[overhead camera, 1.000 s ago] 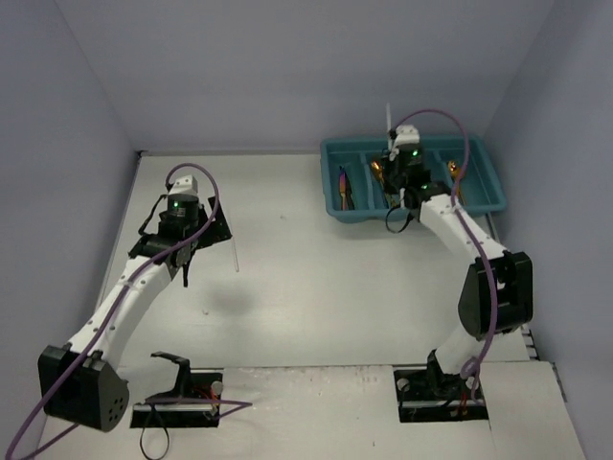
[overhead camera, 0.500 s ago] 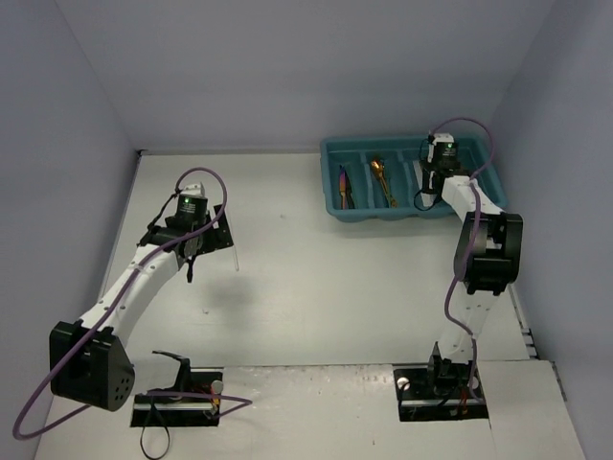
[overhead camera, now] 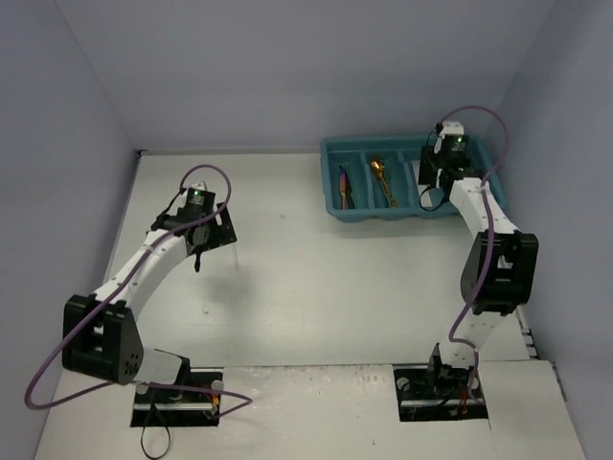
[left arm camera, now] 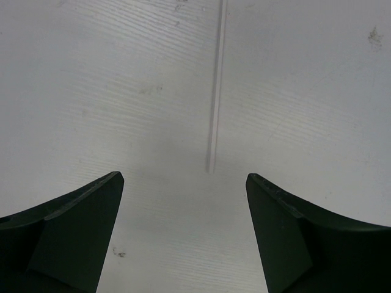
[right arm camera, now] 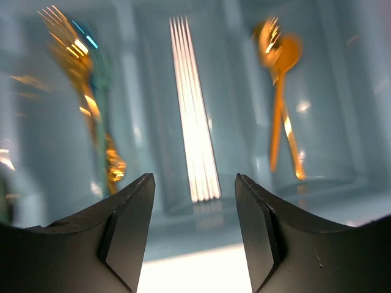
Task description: Sort the eating utensils into containers
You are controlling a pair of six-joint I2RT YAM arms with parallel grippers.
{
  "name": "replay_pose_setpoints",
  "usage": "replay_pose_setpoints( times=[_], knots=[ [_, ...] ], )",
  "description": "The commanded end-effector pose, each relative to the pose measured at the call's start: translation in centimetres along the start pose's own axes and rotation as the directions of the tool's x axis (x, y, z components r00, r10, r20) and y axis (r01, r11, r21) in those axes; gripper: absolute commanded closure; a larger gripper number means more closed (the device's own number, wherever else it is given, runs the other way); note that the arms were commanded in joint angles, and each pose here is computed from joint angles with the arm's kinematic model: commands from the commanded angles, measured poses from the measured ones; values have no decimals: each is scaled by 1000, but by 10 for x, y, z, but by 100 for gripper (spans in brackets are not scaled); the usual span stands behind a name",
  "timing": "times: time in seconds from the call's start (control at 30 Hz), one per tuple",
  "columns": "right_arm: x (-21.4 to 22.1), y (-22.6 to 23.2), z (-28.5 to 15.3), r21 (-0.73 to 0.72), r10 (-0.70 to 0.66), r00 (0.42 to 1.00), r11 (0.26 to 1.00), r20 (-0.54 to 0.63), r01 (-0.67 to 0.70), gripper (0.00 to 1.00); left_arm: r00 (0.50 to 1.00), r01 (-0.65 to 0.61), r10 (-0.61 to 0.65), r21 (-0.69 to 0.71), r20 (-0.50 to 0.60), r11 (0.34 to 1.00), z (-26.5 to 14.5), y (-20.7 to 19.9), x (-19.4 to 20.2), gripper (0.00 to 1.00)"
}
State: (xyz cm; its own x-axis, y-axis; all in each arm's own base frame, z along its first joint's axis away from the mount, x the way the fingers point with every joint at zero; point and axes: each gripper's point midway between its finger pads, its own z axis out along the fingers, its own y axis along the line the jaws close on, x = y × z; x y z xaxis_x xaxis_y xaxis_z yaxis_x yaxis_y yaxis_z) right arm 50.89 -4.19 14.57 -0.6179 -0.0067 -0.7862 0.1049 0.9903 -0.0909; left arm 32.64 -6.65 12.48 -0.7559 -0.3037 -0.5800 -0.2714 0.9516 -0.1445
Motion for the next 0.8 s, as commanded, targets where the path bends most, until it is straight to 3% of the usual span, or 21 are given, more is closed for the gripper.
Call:
replay_pose_setpoints(
  times=[0.0,0.3,0.4,0.77],
  knots=[
    [-86,5,-103,-37,131,948,991,291,-125,47,997,76,-76,-11,35,997,14,-16,-28,24],
    [-73,73,-162,-176,131,934,982,333,-75,46,998,45,-46,-29,-34,999,56,-35,-37,43],
    [-65,80,-169,-217,139,935,974,326,-69,45,998,41,-43,-36,-52,999,68,-37,-36,52],
    [-52,86,-176,-240,128,939,970,319,-50,44,990,6,-16,-78,-138,997,102,-34,-16,63]
  ],
)
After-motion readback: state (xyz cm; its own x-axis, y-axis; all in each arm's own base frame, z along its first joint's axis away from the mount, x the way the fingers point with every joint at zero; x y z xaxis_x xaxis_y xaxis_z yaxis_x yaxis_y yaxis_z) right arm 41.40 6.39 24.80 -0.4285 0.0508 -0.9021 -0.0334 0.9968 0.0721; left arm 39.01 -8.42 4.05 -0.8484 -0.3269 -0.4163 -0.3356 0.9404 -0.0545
